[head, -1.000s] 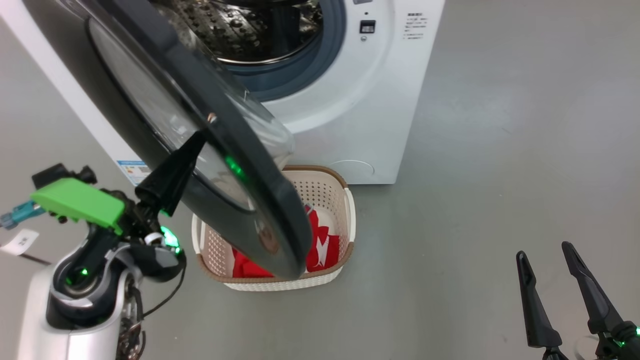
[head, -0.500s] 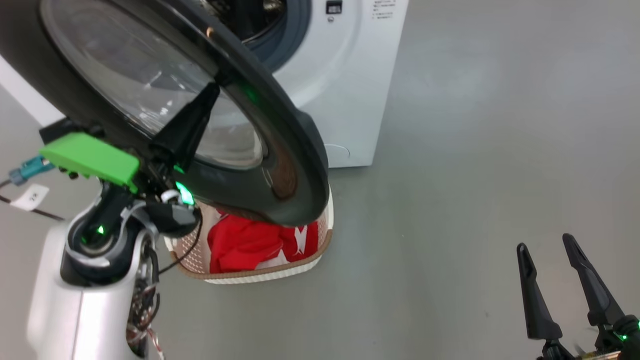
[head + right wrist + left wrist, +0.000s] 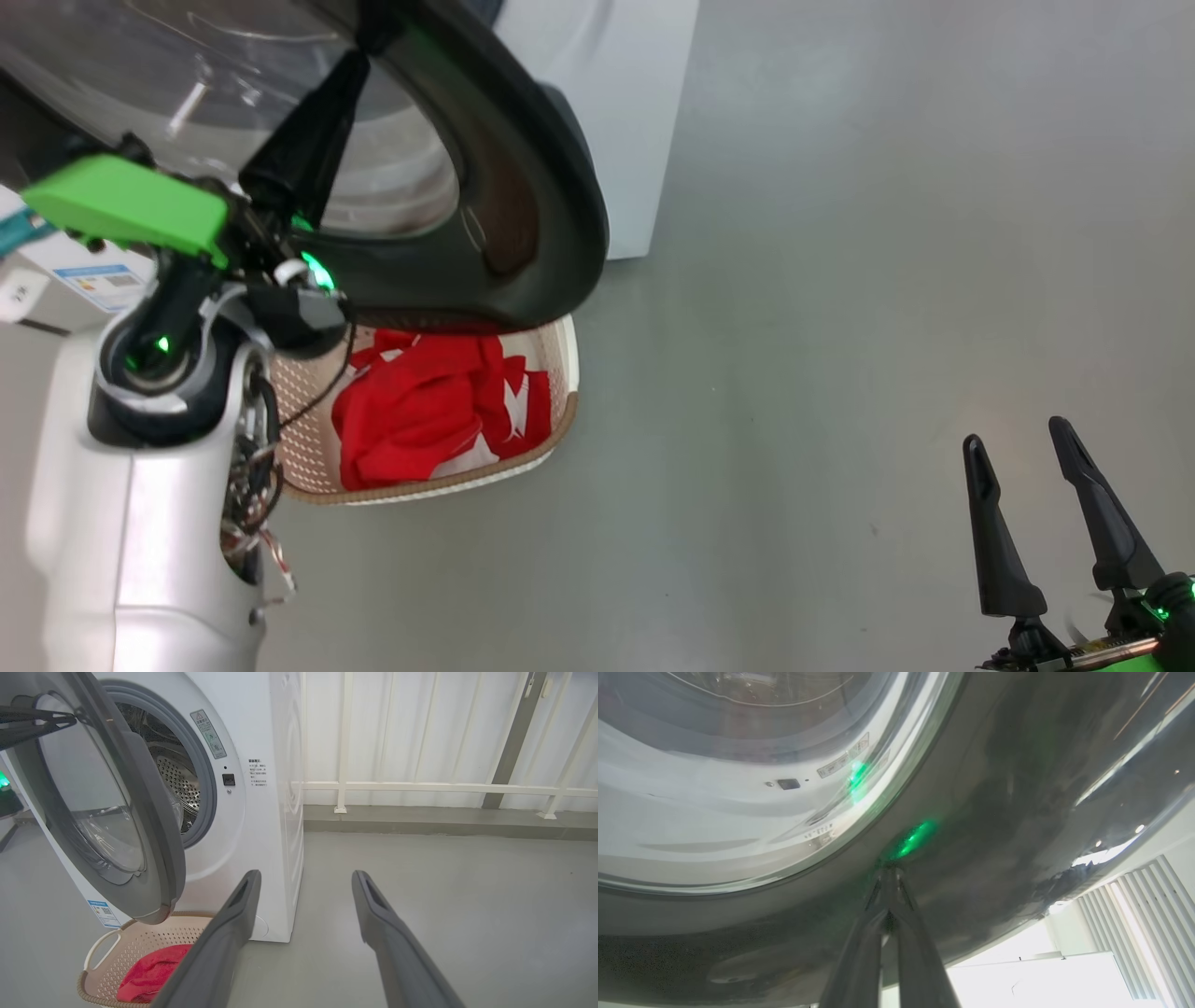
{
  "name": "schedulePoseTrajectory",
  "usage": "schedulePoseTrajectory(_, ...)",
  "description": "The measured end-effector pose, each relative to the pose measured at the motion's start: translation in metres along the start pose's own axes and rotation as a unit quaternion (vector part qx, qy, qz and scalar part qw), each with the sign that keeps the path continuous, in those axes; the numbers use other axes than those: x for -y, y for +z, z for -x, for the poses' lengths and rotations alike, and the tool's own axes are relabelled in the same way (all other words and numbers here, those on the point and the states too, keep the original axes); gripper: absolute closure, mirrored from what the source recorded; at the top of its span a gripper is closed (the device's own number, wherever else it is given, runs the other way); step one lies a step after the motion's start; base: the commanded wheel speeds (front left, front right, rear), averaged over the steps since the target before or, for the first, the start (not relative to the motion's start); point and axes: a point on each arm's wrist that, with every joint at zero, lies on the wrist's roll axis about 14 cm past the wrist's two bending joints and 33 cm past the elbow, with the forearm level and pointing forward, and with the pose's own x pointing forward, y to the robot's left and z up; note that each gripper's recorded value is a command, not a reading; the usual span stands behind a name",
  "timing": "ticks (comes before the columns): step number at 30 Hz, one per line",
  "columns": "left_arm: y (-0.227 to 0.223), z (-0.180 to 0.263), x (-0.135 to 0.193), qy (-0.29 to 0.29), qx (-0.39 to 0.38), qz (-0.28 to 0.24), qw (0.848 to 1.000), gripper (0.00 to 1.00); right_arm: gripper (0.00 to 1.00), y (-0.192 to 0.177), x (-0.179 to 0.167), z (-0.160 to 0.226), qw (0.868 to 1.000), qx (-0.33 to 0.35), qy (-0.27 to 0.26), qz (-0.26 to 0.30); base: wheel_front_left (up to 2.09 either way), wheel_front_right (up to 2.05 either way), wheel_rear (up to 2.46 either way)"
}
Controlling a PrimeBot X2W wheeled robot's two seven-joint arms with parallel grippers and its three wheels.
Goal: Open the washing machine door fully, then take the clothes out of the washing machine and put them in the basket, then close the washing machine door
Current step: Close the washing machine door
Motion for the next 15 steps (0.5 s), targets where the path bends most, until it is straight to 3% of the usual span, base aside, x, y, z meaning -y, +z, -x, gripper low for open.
schedulePoseTrajectory(15,0.004,-0.043,-0.009,0.002,0.001,-0.002,1.0,1.0,0.0,-0.012,0.006,-0.007,1.0,-0.014,-0.012,0.002,0.0,0.0,0.0)
